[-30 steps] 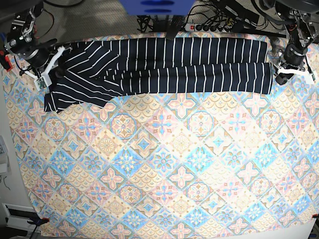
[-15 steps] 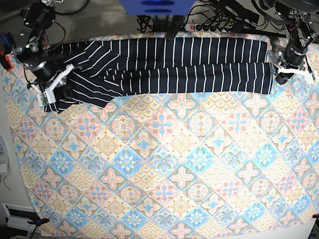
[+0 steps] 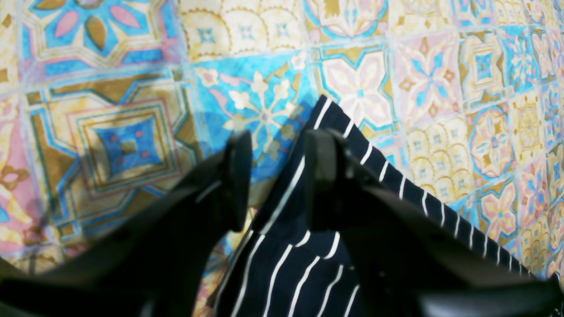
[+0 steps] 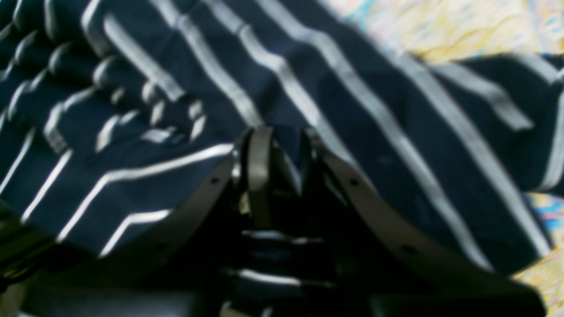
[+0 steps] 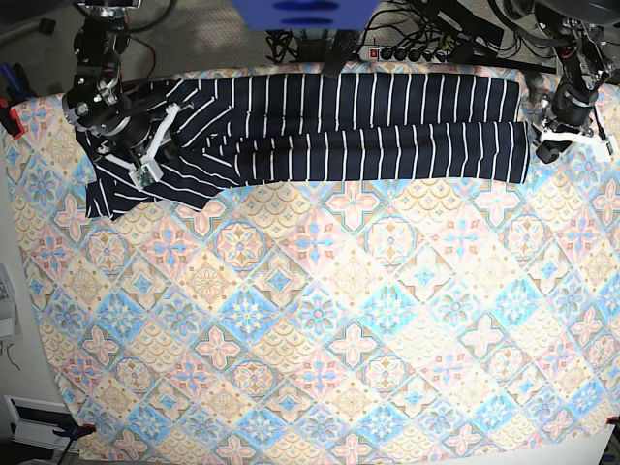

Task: Fold the T-shirt properly
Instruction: 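Tuck the loose sleeve fabric under with the right gripper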

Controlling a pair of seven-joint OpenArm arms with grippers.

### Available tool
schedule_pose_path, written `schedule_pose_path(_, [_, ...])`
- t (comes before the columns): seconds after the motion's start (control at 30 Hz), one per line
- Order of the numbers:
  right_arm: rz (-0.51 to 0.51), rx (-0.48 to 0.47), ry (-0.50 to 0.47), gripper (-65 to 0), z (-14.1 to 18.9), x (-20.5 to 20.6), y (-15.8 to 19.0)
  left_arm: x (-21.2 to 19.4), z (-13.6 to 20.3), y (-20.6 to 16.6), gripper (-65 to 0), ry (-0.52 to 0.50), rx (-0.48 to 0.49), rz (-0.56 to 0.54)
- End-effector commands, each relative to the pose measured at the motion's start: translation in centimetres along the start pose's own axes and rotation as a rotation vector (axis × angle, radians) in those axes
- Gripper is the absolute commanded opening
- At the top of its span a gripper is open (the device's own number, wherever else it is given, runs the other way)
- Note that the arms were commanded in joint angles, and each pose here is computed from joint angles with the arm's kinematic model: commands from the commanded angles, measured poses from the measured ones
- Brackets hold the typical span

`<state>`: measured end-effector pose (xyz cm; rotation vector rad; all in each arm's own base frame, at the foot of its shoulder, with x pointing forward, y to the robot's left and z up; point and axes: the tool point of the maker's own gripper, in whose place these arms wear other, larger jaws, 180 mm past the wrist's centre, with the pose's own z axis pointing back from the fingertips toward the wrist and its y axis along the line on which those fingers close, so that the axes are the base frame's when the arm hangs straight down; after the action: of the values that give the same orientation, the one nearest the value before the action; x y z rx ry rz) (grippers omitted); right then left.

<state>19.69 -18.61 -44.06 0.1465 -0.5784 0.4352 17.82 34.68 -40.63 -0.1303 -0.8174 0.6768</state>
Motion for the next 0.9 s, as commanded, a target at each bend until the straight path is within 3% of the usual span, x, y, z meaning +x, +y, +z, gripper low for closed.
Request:
schedule_pose_path(0.0, [0.003,0.002,-0.030,-54.8,0.4,0.5,0.0,1.6,0.2,-0.3,-44.6,-0.042,-0.014,-0.015])
schedule_pose_path(0.3, [0.067,0.033,0.141,-54.8,1.0,-3.3,0.7,1.7,0.2,-0.4,-44.6,-0.044,-0.016,-0.017])
schedule_pose_path(0.57, [0.104,-0.025,-0.033,-54.5,3.2,0.8,0.1,1.7,0.2,-0.4,-44.6,-0.044,-0.016,-0.017])
schedule_pose_path(0.87, [0.096,-0.067,-0.042,-50.8,3.4,1.6,-1.5,1.6,0.2,-0.4,-44.6,-0.043,-0.015,-0.016])
